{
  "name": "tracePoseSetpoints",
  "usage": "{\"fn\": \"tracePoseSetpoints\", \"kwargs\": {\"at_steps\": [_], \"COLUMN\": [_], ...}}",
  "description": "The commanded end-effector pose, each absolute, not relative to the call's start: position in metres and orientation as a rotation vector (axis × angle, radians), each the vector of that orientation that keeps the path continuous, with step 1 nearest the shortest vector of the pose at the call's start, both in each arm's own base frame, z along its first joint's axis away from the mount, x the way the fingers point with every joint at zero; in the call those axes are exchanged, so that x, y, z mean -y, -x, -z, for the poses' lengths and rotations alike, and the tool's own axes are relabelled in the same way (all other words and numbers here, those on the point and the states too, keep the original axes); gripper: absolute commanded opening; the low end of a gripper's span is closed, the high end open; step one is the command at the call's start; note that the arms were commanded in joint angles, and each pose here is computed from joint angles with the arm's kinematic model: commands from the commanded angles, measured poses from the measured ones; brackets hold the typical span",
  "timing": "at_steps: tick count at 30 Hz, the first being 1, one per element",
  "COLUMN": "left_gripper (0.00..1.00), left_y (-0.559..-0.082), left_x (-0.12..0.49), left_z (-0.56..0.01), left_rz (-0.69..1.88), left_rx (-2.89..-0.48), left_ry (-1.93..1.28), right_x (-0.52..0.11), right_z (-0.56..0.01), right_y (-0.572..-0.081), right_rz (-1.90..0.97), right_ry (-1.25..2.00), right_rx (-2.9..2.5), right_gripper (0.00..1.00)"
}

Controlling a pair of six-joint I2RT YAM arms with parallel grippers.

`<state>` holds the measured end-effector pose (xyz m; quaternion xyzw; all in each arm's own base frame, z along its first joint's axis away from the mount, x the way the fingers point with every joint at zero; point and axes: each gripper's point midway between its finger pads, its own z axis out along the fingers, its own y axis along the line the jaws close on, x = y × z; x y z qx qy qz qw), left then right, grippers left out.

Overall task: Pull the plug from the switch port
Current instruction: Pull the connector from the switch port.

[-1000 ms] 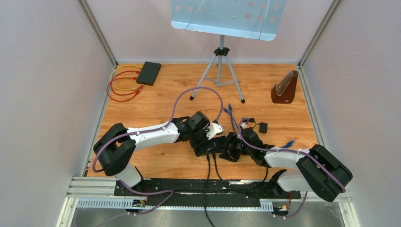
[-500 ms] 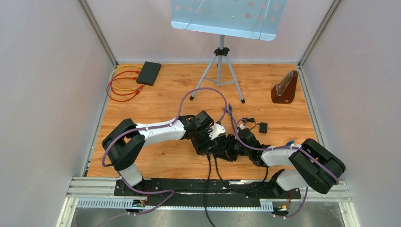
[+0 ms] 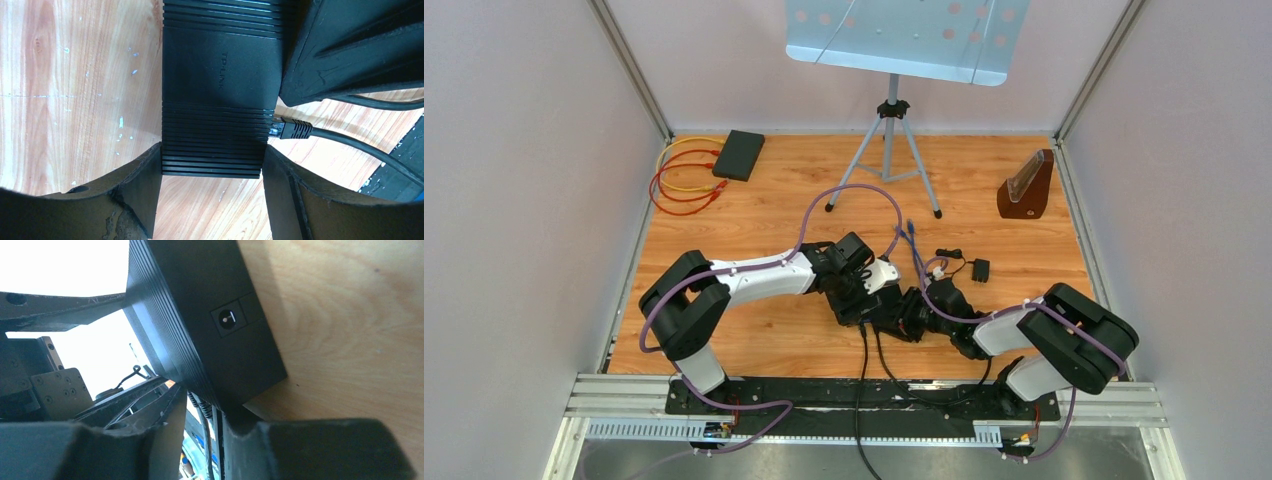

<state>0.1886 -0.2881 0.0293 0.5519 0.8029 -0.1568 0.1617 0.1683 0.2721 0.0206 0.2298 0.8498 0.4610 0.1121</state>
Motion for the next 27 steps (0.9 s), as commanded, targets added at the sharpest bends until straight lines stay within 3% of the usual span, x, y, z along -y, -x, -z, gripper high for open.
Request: {"fn": "tracePoseSetpoints", "kwargs": {"at_steps": [1, 5, 11, 21, 27], "left_gripper": [0.57, 0.57, 0.56, 0.53, 0.53], "left_y": [-0.177, -0.175, -0.174, -0.171, -0.173], "left_x": [0.304, 0.304, 0.304, 0.306, 0.305], "left_z": [-0.038, -0.039, -0.039, -0.039, -0.04], "left_rz": [0.561, 0.57, 0.58, 0.59, 0.578], "left_rx": [-2.248, -2.245, -2.246, -2.249, -2.244], "left_ry": [-1.614, -1.618, -1.624, -1.627, -1.622], "right_x": [-0.257, -0.256, -0.25, -0.264, -0.275], "right_z": [0.0, 0.0, -0.004, -0.006, -0.012], "right_y": [-0.177, -0.177, -0.183, -0.178, -0.165], "right_rz": [-1.217, -1.185, -1.132, -1.181, -1.232], "right_ry": [-0.767, -0.72, -0.735, -0.512, -0.242], "right_rx": [-2.474, -2.494, -2.464, -2.51, -2.554], "right_gripper": [0.2, 0.18, 0.34, 0.01, 0.0]}}
